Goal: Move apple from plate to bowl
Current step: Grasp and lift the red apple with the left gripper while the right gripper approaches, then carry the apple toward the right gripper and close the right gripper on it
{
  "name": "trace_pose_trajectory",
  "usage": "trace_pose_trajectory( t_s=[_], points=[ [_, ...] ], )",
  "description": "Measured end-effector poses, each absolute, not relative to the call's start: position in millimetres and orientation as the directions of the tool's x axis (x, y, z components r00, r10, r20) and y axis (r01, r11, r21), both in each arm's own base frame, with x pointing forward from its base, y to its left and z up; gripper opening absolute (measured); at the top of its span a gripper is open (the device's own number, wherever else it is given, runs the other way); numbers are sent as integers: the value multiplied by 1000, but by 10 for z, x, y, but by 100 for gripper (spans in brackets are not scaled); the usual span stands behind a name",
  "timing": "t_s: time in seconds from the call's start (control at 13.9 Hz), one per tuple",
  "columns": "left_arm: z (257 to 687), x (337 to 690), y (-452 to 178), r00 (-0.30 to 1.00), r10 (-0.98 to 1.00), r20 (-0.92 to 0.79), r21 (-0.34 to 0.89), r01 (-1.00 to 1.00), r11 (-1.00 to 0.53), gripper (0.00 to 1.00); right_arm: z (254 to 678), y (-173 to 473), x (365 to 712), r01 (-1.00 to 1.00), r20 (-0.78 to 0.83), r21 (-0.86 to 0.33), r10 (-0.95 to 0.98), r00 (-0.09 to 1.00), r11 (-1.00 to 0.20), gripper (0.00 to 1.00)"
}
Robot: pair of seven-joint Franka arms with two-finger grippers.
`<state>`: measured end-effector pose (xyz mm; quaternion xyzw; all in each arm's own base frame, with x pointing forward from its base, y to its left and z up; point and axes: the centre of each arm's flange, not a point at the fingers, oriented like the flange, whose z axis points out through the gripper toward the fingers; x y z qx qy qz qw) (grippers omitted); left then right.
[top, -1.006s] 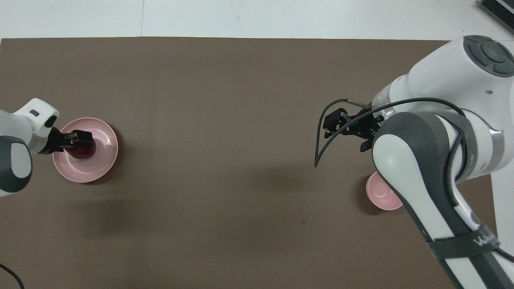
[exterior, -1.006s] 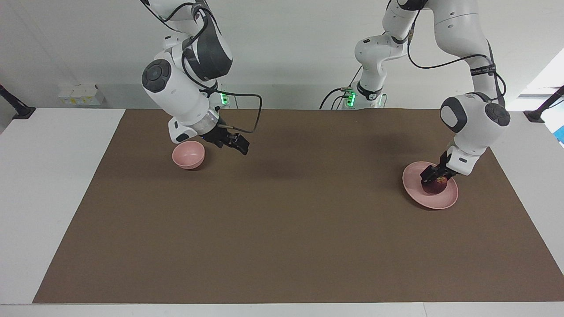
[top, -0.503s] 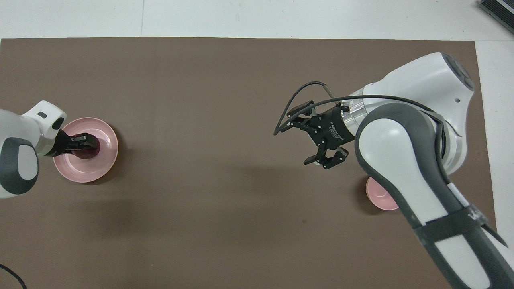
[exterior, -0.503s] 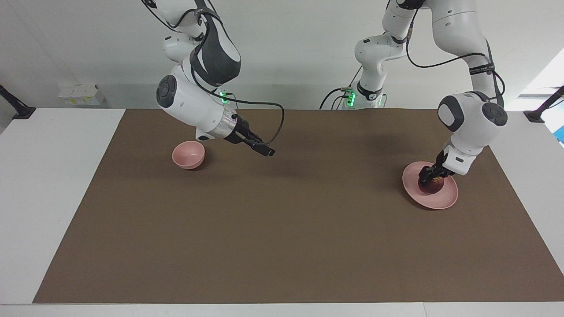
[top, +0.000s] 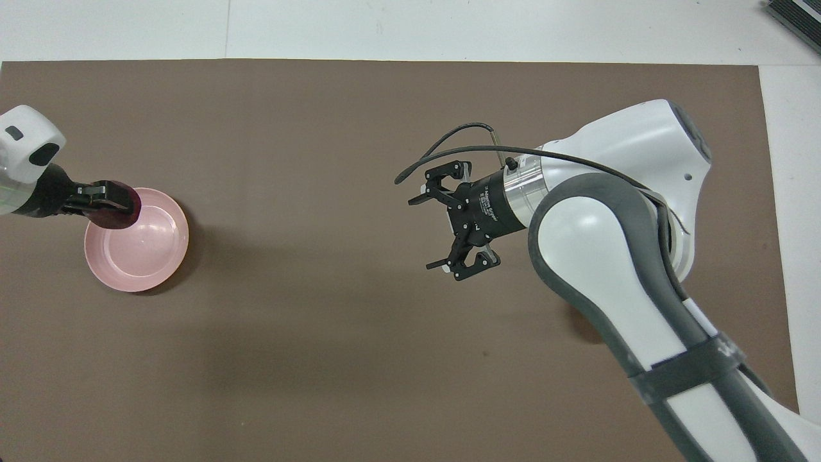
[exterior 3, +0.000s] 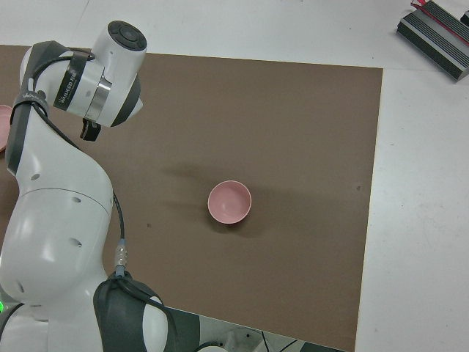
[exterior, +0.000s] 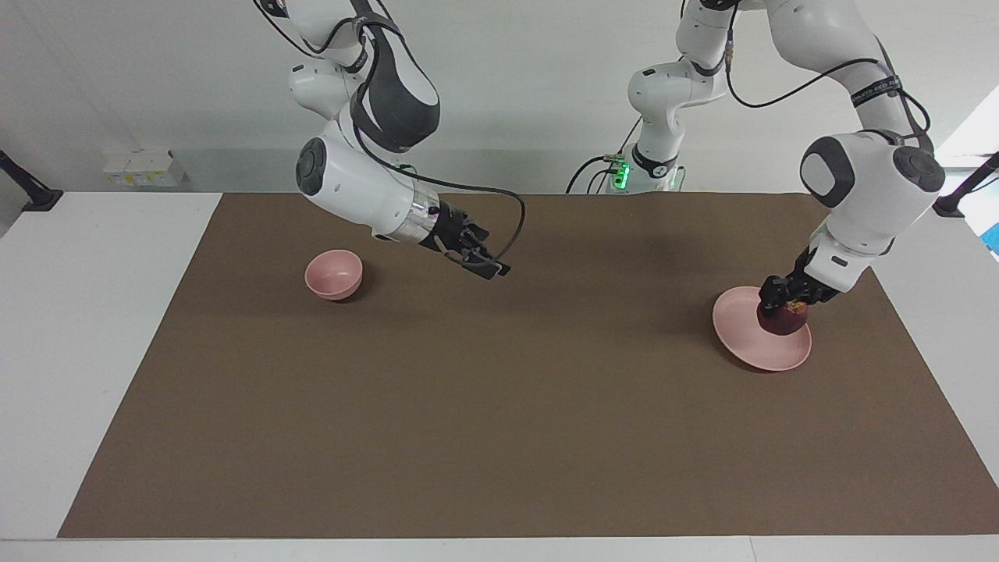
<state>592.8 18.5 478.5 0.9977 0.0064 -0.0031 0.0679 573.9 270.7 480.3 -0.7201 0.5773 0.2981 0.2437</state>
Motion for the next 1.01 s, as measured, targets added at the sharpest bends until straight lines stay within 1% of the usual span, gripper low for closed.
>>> trace_pose_trajectory(
  t_s=[0.07, 0.22, 0.43, 0.65, 0.79, 1.01],
  points=[
    [4856, 5913, 76, 1000, 20, -19, 202, 23, -979, 64, 4830, 2796, 5729, -987, -726, 19, -680, 98, -162, 100],
    [4917, 5888, -134, 999, 24, -39, 318, 35, -948, 64, 4880, 3039, 5678, -996, -735, 40, -678, 27, -84, 100],
    [5097, 5819, -533, 999, 0, -35, 439, 16, -898, 64, 4936, 3346, 5570, -998, -764, 42, -645, -3, -46, 100],
    [5284, 5676, -830, 997, -30, -74, 562, 17, -827, 64, 4922, 3491, 5499, -999, -770, 27, -638, 4, -39, 100],
    [5372, 5594, -947, 993, -51, -104, 629, 26, -777, 64, 4885, 3613, 5415, -998, -768, 4, -640, 42, -69, 100],
    [5460, 5528, -1128, 990, -87, -111, 696, 15, -718, 64, 4867, 3767, 5332, -997, -764, -34, -641, 72, -71, 100]
  ],
)
